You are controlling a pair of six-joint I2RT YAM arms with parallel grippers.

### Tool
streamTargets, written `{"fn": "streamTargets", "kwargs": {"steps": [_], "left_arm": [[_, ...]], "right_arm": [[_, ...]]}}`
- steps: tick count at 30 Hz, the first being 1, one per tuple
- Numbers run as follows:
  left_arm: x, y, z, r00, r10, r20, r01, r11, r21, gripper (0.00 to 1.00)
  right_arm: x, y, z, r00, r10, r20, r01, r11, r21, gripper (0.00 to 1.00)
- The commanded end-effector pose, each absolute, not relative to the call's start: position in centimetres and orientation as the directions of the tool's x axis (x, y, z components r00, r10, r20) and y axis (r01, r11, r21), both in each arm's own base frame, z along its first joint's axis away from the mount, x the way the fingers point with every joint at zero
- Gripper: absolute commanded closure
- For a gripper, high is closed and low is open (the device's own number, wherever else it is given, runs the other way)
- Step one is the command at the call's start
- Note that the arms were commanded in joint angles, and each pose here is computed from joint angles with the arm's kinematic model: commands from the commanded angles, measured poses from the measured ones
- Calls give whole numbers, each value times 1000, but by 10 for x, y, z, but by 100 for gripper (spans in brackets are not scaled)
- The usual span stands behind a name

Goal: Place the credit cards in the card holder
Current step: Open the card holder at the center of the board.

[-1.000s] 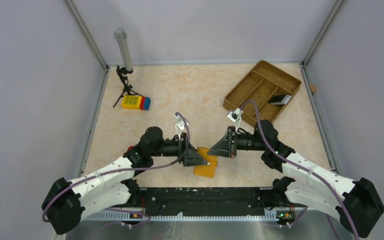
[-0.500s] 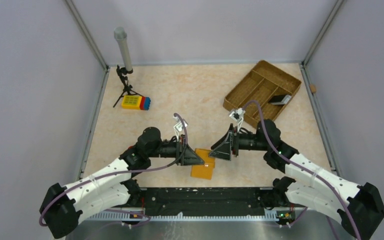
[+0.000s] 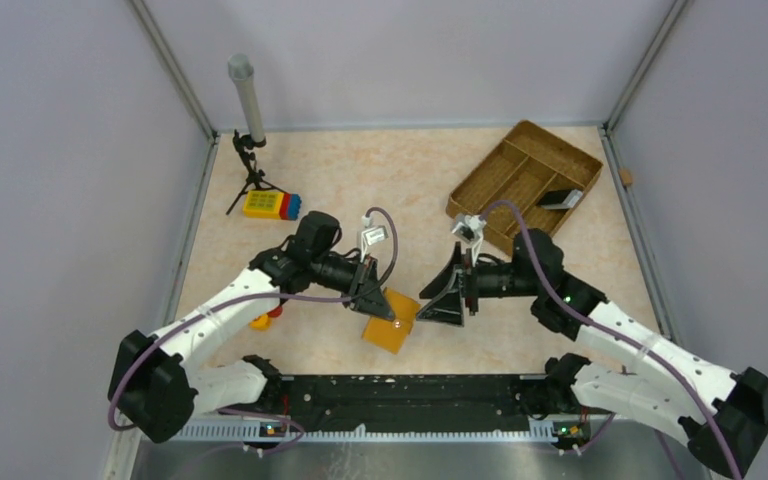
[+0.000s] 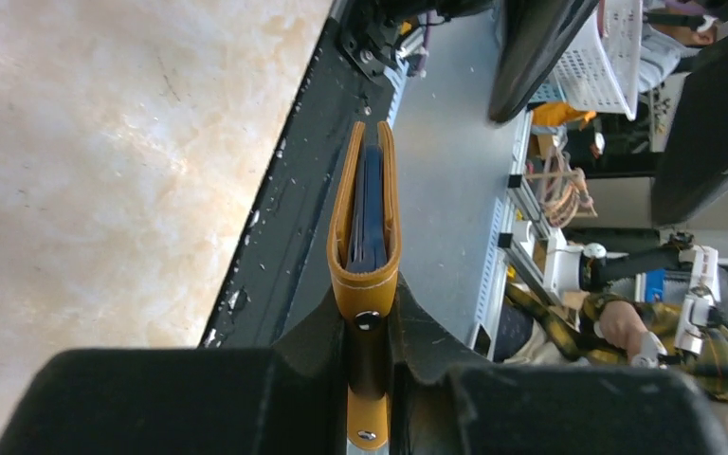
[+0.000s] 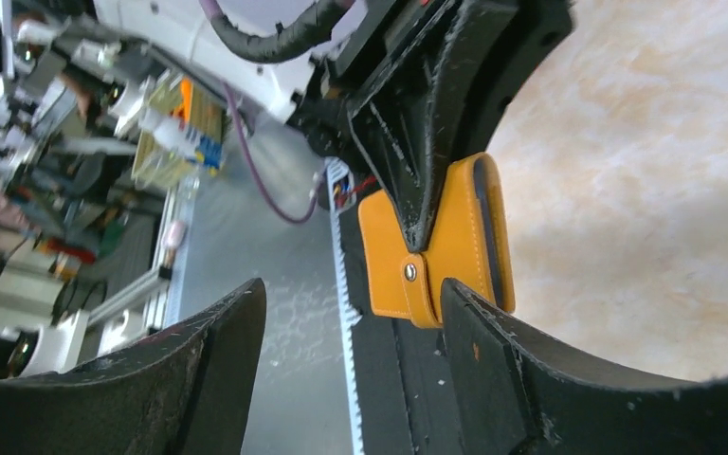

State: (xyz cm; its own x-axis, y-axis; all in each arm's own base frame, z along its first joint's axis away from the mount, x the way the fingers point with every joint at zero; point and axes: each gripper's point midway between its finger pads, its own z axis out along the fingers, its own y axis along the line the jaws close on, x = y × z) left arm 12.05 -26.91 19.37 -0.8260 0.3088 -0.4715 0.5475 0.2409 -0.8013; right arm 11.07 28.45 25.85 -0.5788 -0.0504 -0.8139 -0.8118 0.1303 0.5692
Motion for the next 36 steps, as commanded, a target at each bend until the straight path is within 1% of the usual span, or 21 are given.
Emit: {"fn": "streamTargets", "kwargs": {"steps": [1,4,8,11,16,23,26,29,36], "left_arm": [[105,-269,207,-767,375,-522,591,92,-802,100],[99,-269,212,-759,384,-526,583,42,-811,100],[90,-268,220,-754,383,-534,570,-22,-821,100],[87,-267,226,-742,378,-554,580,-53,-813,100],[88,-268,228,-738,372,-563,588,-57,-807,100],[90,-266,235,-722,352,-596,617,-63,-785,100],[93,-265,235,-724,339,-601,624,-52,-780,100],[101,-265,229,-744,325,-584,615,-10,-788,100],[129,-262,206,-818,284,-500,547,120,-828,100]], "right_arm": [[91,305,261,-535,-144,-832,-842,16,539,35],[88,314,247,-551,-197,-811,-827,-5,563,36],[94,320,234,-561,-226,-796,-819,10,574,37],[92,323,229,-567,-245,-787,-810,-5,586,37],[80,330,221,-575,-290,-765,-791,-44,611,37],[63,332,207,-577,-360,-733,-772,-51,633,37],[59,330,203,-578,-381,-722,-768,-47,639,38],[55,329,203,-579,-392,-715,-762,-54,646,42],[34,336,230,-536,-384,-752,-752,-187,632,47]]}}
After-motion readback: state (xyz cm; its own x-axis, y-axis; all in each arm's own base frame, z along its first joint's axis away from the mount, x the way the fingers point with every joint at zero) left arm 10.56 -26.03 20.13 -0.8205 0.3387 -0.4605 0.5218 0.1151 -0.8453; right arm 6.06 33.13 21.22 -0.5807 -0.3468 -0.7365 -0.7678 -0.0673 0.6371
